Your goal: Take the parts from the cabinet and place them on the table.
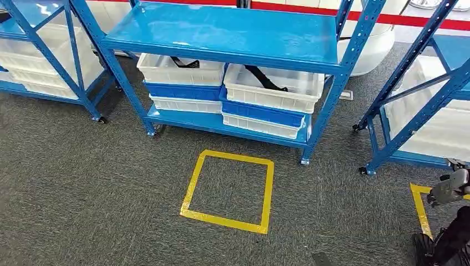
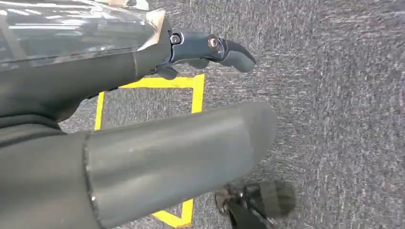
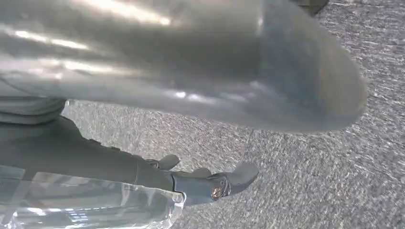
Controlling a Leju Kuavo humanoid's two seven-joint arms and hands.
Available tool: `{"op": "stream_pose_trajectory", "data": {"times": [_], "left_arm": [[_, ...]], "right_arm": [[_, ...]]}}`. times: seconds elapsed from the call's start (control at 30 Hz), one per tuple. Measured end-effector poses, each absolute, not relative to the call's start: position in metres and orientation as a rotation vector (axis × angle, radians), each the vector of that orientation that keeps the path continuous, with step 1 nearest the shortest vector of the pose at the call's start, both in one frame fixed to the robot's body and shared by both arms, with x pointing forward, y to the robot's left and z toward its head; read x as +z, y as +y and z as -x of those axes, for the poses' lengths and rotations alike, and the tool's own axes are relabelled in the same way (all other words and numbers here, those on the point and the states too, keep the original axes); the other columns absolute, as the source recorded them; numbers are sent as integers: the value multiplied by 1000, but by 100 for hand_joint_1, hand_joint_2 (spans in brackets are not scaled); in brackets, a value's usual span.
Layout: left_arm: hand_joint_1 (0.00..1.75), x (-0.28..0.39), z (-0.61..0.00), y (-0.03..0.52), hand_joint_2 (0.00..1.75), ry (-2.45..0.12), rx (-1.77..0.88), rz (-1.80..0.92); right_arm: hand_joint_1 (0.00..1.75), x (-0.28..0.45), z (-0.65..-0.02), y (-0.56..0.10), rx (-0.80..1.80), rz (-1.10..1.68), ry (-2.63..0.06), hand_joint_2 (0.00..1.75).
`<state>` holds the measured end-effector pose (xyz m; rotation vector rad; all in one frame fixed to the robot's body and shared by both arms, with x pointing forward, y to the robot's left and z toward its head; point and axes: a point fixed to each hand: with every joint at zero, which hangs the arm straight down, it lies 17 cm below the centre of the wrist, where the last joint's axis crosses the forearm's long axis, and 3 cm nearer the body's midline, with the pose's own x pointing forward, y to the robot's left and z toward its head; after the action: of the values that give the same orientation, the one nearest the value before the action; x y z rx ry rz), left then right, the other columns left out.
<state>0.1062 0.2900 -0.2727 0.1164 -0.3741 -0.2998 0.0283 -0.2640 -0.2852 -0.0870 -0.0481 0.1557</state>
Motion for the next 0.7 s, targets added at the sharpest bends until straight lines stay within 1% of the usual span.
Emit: {"op": "stream_pose_trajectory", "data": {"times": [0.7], "left_arm": [[0,-272,-108,288,0,-378,-302,-117]], "right_arm": [[0,-285,-29,-266,166,94,-54,0]]}}
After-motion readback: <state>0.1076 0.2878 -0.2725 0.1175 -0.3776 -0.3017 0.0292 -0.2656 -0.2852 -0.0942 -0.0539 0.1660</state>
